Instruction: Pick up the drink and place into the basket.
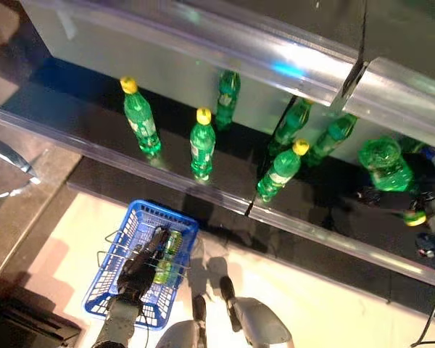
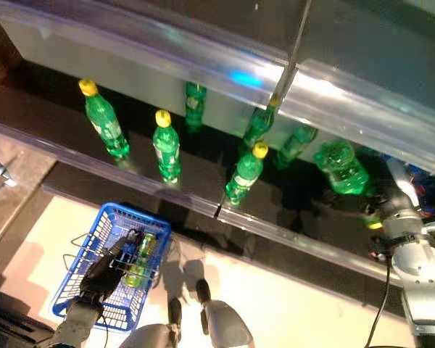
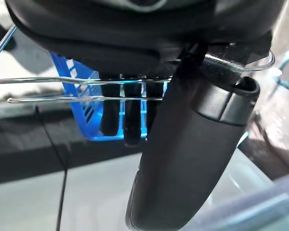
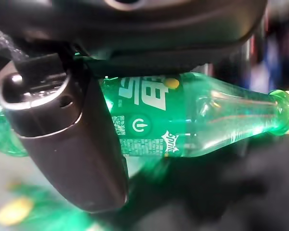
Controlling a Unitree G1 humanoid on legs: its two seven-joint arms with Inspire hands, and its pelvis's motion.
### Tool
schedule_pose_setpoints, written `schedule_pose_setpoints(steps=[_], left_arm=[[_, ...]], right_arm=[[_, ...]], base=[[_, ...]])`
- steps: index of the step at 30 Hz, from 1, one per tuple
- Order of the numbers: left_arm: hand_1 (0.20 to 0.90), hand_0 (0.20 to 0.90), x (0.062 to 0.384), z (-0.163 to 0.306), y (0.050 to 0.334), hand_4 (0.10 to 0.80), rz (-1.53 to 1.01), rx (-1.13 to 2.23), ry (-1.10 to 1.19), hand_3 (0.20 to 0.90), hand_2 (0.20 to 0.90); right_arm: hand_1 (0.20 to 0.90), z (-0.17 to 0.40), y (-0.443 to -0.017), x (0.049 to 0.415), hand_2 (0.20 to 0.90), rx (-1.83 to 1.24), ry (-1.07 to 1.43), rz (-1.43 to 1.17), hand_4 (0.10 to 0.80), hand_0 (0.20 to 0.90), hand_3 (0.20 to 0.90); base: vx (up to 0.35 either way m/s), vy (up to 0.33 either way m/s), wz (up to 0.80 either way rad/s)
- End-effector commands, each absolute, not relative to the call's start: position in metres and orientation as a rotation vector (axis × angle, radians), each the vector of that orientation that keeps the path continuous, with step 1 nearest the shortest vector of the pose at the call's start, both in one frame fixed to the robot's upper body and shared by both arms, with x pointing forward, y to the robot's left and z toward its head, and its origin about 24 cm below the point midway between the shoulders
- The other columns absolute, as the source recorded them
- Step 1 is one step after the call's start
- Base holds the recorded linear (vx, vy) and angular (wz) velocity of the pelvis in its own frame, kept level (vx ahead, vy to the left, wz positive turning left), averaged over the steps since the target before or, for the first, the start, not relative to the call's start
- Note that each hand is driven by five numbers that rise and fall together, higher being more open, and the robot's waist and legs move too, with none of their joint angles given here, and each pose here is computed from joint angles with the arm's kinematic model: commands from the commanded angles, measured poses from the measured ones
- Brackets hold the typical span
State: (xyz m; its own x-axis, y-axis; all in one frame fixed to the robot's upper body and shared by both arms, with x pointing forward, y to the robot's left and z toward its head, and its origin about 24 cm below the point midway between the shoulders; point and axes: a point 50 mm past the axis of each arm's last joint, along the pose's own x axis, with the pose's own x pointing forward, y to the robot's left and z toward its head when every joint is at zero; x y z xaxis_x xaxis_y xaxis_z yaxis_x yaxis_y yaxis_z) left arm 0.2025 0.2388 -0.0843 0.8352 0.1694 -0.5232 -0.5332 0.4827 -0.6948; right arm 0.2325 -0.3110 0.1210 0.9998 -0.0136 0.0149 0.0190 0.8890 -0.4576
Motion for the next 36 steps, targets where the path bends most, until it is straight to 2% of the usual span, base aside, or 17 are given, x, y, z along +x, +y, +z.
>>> schedule_pose_setpoints(steps=[1,5,12,24,36], left_arm=[[0.3,0.3,0.225,-0.035,0.266,0.1,0.284,-0.835,0.095,0.2,0.3],[0.3,0.3,0.228,-0.028,0.264,0.1,0.194,-0.805,0.085,0.2,0.3],[0.3,0.3,0.239,-0.014,0.249,0.1,0.073,-0.762,0.077,0.2,0.3],[0.3,0.3,0.244,0.011,0.235,0.1,-0.086,-0.701,0.095,0.2,0.3],[0.3,0.3,0.258,0.069,0.175,0.1,-0.48,-0.589,0.061,0.2,0.3]], right_arm=[[0.3,0.142,-0.292,0.236,0.3,-0.465,-0.129,0.226,0.1,0.3,0.2],[0.3,0.117,-0.263,0.236,0.3,-0.46,-0.001,0.56,0.1,0.3,0.2],[0.3,0.101,-0.229,0.237,0.3,-0.491,0.101,0.816,0.1,0.3,0.2],[0.3,0.102,-0.18,0.251,0.3,-0.268,0.02,0.908,0.1,0.3,0.2],[0.3,0.045,-0.116,0.271,0.3,0.102,0.14,0.757,0.1,0.3,0.2]], base=[[0.003,0.023,0.15],[0.013,0.024,0.29],[0.014,0.033,0.36],[0.012,0.026,0.32],[-0.021,0.003,0.49]])
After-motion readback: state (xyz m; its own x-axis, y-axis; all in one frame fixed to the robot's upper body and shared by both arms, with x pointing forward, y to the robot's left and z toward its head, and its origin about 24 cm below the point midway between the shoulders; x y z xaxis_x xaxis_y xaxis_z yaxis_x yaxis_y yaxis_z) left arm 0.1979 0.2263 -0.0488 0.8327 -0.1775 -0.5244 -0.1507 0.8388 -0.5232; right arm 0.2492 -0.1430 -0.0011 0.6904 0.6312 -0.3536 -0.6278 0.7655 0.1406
